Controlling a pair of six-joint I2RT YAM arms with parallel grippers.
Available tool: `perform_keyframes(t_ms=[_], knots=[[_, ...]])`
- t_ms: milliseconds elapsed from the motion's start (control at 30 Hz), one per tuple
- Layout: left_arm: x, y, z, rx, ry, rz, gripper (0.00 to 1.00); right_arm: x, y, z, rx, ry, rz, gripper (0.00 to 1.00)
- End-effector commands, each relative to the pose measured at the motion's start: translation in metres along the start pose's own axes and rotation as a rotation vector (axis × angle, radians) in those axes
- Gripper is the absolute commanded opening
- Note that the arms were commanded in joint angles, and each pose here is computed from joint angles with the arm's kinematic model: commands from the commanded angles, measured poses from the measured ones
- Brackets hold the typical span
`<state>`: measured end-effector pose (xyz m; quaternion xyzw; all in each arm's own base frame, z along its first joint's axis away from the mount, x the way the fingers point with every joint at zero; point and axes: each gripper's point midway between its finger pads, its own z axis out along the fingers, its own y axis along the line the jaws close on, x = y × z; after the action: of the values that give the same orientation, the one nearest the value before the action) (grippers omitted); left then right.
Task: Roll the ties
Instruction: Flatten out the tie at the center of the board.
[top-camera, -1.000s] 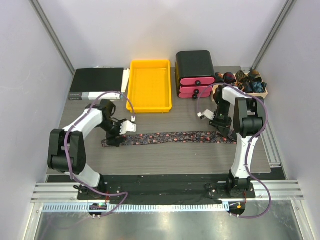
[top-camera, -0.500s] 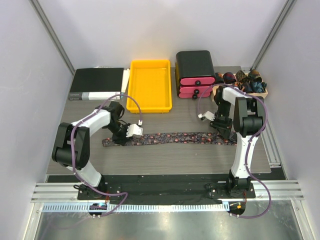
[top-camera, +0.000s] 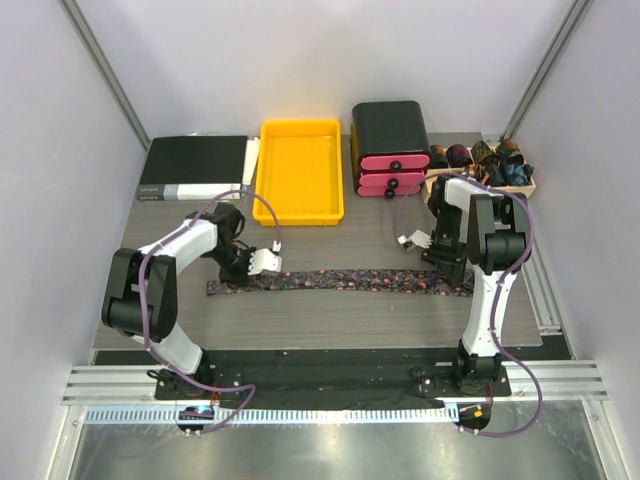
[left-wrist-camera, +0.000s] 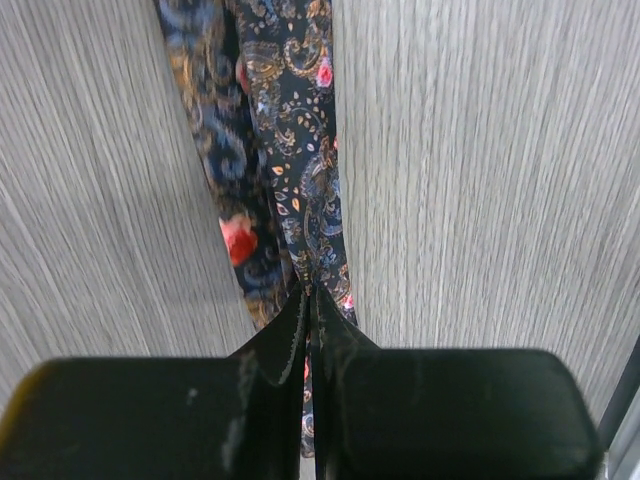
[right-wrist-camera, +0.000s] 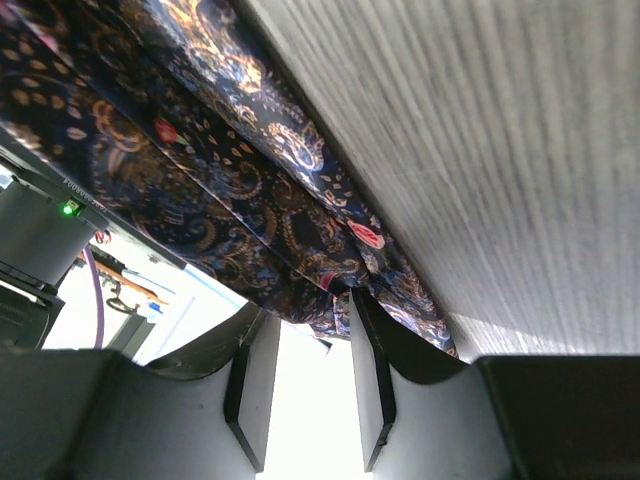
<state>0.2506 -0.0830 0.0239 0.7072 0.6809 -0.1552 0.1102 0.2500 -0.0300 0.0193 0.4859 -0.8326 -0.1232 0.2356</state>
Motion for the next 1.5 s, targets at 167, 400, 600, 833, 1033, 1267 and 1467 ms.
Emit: perform_keyframes(t_ms=[167,400,600,833,1033,1267,1467], knots=[[0.014,0.016,-0.016,-0.034,0.047,-0.001,0.0,0.003,-0.02,0.01,0.061,0.021,-0.036,0.4],[0.02,0.025,-0.016,-0.039,0.055,-0.008,0.12,0.002,-0.023,-0.001,0.093,-0.006,-0.035,0.41],[0.015,0.018,-0.027,-0.042,0.034,-0.008,0.38,-0.001,-0.018,-0.04,0.146,-0.08,-0.049,0.67],[0.004,0.016,-0.038,-0.091,-0.03,-0.078,0.52,0.0,-0.011,-0.082,0.171,-0.218,-0.019,0.68],[-0.004,0.02,-0.039,-0.125,-0.073,-0.105,0.55,0.006,-0.011,-0.064,0.133,-0.168,-0.01,0.61],[-0.004,0.017,-0.036,-0.12,-0.08,-0.12,0.56,0.005,-0.022,-0.055,0.155,-0.16,-0.008,0.66],[-0.003,0.016,-0.031,-0.122,-0.086,-0.123,0.56,0.015,-0.011,-0.04,0.12,-0.116,-0.036,0.59]])
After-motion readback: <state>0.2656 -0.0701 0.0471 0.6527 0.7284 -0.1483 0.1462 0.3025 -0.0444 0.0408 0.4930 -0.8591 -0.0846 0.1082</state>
